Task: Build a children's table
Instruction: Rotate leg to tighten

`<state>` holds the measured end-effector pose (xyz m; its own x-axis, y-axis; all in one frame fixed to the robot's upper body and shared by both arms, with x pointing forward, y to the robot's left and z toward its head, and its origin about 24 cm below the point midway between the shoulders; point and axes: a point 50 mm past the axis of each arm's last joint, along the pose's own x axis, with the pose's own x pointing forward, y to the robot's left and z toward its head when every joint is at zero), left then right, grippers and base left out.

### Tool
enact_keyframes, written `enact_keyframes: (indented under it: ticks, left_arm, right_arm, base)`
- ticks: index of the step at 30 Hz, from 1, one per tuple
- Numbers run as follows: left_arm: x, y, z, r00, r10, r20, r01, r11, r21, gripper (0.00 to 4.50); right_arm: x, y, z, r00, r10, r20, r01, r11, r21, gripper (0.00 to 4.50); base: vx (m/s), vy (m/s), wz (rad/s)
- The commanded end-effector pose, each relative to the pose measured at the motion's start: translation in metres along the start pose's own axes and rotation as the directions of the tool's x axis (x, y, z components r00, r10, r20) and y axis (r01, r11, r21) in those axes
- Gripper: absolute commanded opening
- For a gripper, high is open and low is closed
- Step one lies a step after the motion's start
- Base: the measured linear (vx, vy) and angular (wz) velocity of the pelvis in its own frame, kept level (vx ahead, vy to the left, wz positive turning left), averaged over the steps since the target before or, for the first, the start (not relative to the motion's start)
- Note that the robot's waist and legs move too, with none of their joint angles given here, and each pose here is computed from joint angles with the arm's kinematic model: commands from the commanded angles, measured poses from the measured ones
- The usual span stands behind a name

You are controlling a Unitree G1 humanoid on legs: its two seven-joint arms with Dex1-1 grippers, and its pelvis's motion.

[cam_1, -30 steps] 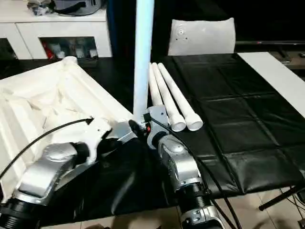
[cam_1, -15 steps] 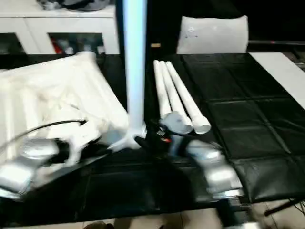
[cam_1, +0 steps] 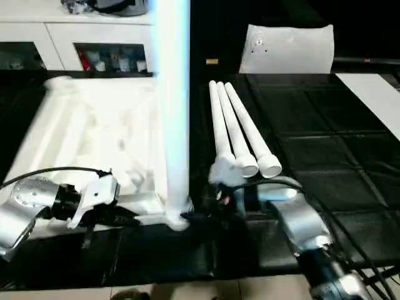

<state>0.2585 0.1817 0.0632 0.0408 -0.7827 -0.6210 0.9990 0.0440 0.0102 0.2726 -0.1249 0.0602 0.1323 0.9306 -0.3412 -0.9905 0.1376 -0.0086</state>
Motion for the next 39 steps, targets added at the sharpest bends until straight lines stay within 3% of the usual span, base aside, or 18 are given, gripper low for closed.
enact_keyframes:
  ticks: [1,4,15,25,29,33,35,37,39]
  left_arm:
    - [0.011,-0.005,0.011,0.993,-0.112,0.025,0.11,0.991,0.07,0.0]
    - [0.011,-0.004,0.012,0.992,-0.12,0.03,0.117,0.99,0.079,0.0]
    - [0.011,-0.004,0.008,0.989,-0.146,0.006,0.145,0.985,0.089,0.0]
    - [0.01,-0.006,0.005,0.992,-0.126,0.017,0.125,0.99,0.061,0.0]
    - [0.012,-0.008,0.007,0.996,0.044,0.078,-0.041,0.998,-0.041,0.0]
    - [0.015,-0.006,0.011,0.973,0.203,0.11,-0.186,0.971,-0.147,0.0]
    - [0.02,-0.004,0.015,0.951,0.286,0.116,-0.259,0.944,-0.202,0.0]
    - [0.034,0.0,0.027,0.894,0.433,0.117,-0.383,0.873,-0.302,0.0]
    - [0.046,0.002,0.039,0.849,0.513,0.126,-0.44,0.819,-0.368,0.0]
  right_arm:
    - [0.001,-0.004,0.003,0.999,0.017,-0.029,-0.018,0.999,-0.032,4.11]
    - [0.004,-0.003,0.003,0.998,0.053,-0.026,-0.054,0.998,-0.029,4.05]
    - [0.014,-0.005,0.001,0.995,0.1,-0.014,-0.1,0.995,-0.019,2.93]
    - [0.021,0.001,-0.001,0.99,0.136,0.038,-0.138,0.989,0.053,2.74]
    - [0.036,0.009,-0.002,0.991,0.012,0.135,-0.034,0.986,0.164,2.72]
    - [0.054,0.005,-0.001,0.977,-0.163,0.139,0.127,0.963,0.24,2.72]
    - [0.066,0.002,-0.001,0.964,-0.239,0.118,0.198,0.937,0.287,2.72]
    - [0.091,-0.003,0.005,0.925,-0.369,0.094,0.308,0.868,0.389,2.72]
    - [0.105,-0.006,0.01,0.892,-0.449,0.051,0.386,0.817,0.429,2.72]
  base:
    - [0.0,0.0,0.0]
    - [0.0,0.0,0.0]
    - [0.0,0.0,0.0]
    - [0.0,0.0,0.0]
    - [0.0,0.0,0.0]
    - [0.0,0.0,0.0]
    - [0.0,0.0,0.0]
    - [0.0,0.0,0.0]
    - [0.0,0.0,0.0]
